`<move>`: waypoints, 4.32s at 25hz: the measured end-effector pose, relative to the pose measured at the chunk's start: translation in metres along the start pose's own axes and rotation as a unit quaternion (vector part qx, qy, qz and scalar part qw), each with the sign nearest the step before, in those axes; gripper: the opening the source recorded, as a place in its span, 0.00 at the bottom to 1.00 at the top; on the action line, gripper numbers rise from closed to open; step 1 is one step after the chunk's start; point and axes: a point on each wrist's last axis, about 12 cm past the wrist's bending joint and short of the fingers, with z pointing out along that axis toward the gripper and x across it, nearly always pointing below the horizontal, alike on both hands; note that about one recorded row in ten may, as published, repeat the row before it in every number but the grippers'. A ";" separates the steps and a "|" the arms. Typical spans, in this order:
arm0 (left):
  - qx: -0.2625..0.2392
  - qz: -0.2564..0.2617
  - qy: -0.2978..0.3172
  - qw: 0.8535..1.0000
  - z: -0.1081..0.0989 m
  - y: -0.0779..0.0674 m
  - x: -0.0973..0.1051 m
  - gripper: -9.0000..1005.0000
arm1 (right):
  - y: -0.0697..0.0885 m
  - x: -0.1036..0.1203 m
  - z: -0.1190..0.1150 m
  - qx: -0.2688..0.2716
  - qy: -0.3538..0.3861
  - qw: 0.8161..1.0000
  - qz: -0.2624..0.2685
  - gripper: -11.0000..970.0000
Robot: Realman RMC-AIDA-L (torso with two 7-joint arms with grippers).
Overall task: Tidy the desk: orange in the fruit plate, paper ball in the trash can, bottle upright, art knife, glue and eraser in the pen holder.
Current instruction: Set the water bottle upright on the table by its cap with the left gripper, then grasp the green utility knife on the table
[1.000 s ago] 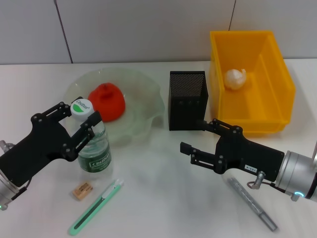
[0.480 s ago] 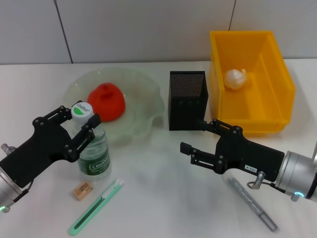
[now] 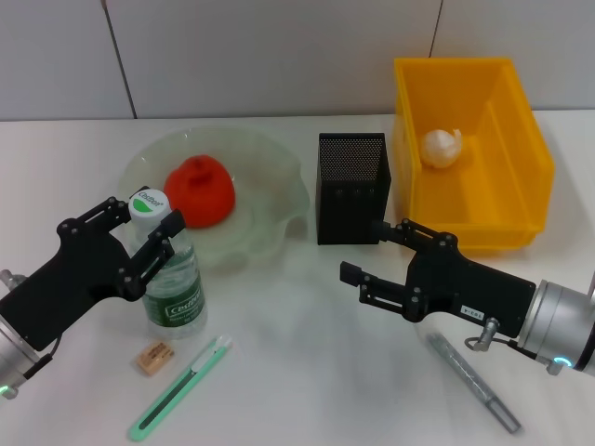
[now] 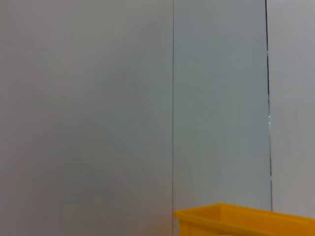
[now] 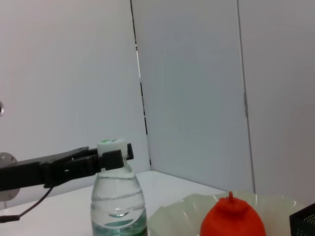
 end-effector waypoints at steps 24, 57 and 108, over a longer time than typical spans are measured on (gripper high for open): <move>-0.013 -0.017 0.000 1.000 0.001 0.001 0.002 0.44 | 0.000 0.000 0.000 0.000 -0.001 1.000 -0.001 0.78; 0.006 -0.053 -0.107 0.993 -0.015 0.007 -0.029 0.81 | -0.002 -0.002 0.000 0.003 -0.005 1.000 0.000 0.78; 0.060 -0.019 0.372 0.926 -0.019 0.041 -0.170 0.81 | 0.000 -0.002 -0.048 -0.021 0.003 1.000 -0.011 0.78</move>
